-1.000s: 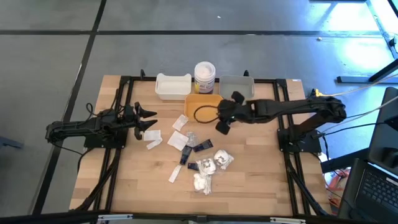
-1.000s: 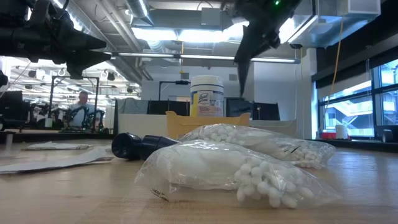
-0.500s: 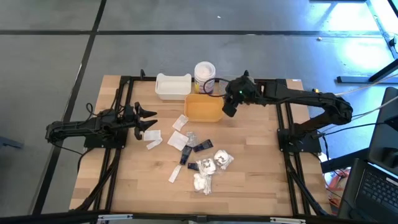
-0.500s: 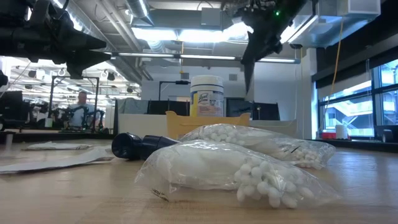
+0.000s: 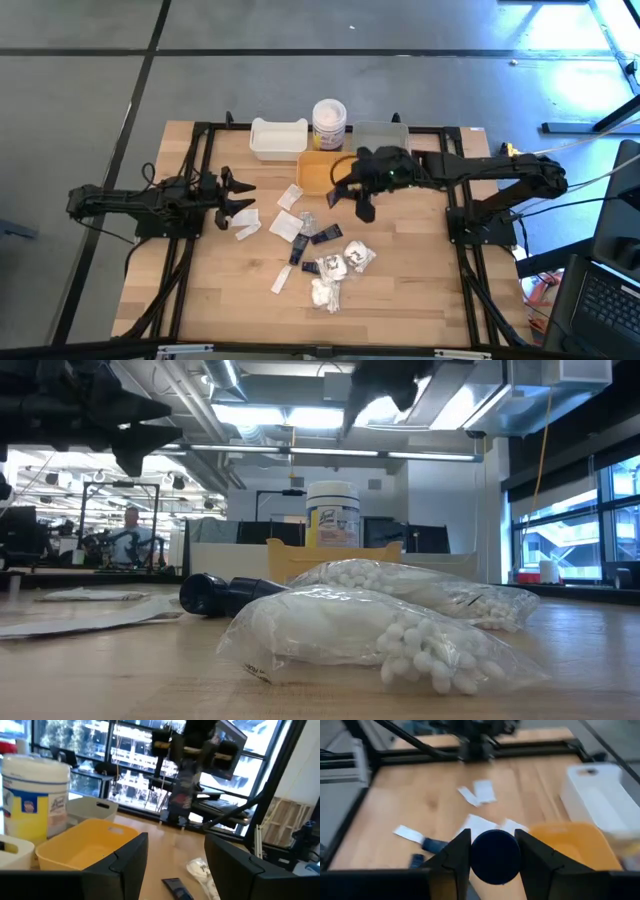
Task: Pick & Place Travel size toiletries
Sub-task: Put the blue shave cream into the white bin
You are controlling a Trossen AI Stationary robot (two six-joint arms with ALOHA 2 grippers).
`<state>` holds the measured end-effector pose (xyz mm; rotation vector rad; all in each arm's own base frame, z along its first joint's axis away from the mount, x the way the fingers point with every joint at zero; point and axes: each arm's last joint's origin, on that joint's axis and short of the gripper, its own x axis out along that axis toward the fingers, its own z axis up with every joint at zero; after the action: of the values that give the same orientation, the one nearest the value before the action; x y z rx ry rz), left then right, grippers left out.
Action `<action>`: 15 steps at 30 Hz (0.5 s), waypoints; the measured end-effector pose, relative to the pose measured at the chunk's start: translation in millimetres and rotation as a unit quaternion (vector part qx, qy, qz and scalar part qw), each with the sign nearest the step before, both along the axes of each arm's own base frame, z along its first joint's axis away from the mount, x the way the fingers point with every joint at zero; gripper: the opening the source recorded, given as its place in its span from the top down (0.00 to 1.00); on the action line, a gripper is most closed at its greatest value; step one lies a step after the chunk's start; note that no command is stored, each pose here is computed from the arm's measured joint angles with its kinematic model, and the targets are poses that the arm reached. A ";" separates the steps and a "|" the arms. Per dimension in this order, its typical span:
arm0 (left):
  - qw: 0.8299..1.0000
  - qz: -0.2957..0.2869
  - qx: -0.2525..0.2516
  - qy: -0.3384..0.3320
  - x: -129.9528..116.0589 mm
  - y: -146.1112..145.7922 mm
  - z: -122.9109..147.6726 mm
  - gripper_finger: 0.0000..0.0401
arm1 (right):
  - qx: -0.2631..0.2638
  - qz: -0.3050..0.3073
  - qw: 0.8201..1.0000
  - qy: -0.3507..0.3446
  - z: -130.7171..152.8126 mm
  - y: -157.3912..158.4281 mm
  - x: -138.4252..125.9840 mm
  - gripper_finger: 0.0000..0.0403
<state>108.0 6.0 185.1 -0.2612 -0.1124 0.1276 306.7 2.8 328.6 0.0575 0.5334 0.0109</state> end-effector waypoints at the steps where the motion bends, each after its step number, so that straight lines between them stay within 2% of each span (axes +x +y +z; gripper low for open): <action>1: 1.000 0.003 -0.004 0.002 1.7 0.2 -0.3 0.52 | -0.005 0.011 1.000 -0.009 1.4 5.0 0.7 0.67; 6: 1.000 0.009 -0.018 -0.006 11.7 0.9 1.0 0.52 | -0.019 0.051 0.998 -0.039 6.3 25.4 2.3 0.63; 12: 0.999 -0.006 -0.040 -0.028 26.2 0.6 2.3 0.52 | -0.049 0.089 0.993 -0.067 10.7 40.9 2.5 0.68; 15: 0.997 -0.024 -0.055 -0.050 33.0 -0.1 3.8 0.52 | -0.085 0.081 0.990 -0.082 13.1 44.4 3.1 0.68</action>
<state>141.0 5.9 188.9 -0.3798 -0.1990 0.0723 309.8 47.2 341.6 -0.1524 0.3724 0.1279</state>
